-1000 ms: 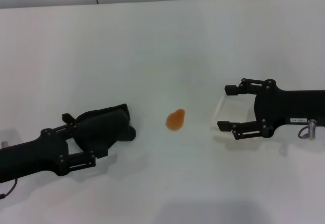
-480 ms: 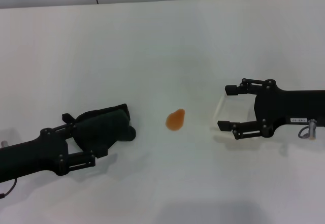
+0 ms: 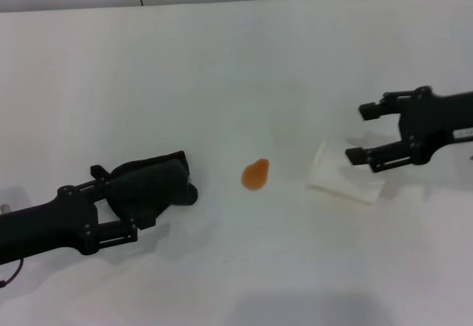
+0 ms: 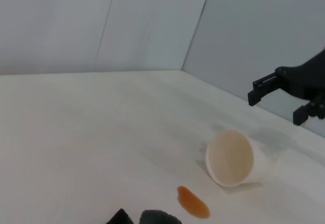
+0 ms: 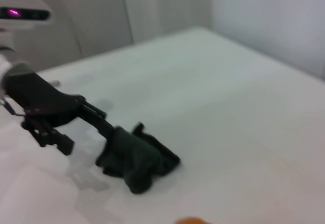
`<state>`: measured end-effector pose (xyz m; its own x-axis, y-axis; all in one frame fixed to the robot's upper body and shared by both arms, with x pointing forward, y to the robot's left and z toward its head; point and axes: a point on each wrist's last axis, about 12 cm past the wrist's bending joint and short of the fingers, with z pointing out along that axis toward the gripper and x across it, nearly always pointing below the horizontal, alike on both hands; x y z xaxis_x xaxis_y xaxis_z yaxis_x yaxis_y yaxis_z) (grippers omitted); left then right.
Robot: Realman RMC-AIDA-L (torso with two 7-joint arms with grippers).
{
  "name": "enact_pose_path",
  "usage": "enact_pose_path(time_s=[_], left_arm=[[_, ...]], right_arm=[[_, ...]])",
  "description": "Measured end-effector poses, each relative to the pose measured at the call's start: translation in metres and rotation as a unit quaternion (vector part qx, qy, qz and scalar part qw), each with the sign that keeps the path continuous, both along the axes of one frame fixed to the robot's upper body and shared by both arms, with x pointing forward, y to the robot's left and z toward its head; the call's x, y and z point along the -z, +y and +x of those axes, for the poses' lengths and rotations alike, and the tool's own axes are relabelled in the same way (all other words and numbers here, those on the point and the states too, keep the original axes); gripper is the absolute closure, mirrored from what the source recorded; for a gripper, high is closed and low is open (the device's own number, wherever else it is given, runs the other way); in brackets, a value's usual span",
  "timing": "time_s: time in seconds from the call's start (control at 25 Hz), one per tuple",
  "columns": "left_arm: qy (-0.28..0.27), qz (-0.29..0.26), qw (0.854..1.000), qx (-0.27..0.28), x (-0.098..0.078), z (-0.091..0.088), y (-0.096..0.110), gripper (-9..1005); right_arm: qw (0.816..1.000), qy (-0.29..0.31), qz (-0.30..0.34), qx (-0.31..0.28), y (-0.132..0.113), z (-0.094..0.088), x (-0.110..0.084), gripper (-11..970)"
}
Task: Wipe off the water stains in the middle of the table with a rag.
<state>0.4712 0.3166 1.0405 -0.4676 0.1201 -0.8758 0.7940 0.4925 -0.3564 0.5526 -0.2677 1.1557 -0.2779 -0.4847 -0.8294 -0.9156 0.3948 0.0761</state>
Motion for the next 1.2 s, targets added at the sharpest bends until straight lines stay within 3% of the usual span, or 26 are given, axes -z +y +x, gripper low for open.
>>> enact_pose_path(time_s=[0.2,0.4,0.8,1.2], left_arm=[[-0.003,0.001,1.0,0.002,-0.001,0.001,0.0,189],[-0.006,0.002,1.0,0.005,-0.003,0.005,-0.002,190],[-0.013,-0.001,1.0,0.012,-0.006,0.011,-0.008,193],[-0.014,-0.001,1.0,0.013,-0.005,0.012,-0.009,195]], right_arm=[[0.997,0.07,-0.02,0.013,-0.002,0.008,-0.034,99],[0.989,0.12,-0.077,0.03,0.005,0.021,-0.053,99],[0.964,0.147,-0.221,0.029,0.035,0.032,-0.036,99],[0.965,0.131,-0.227,0.013,0.054,0.032,-0.03,99]])
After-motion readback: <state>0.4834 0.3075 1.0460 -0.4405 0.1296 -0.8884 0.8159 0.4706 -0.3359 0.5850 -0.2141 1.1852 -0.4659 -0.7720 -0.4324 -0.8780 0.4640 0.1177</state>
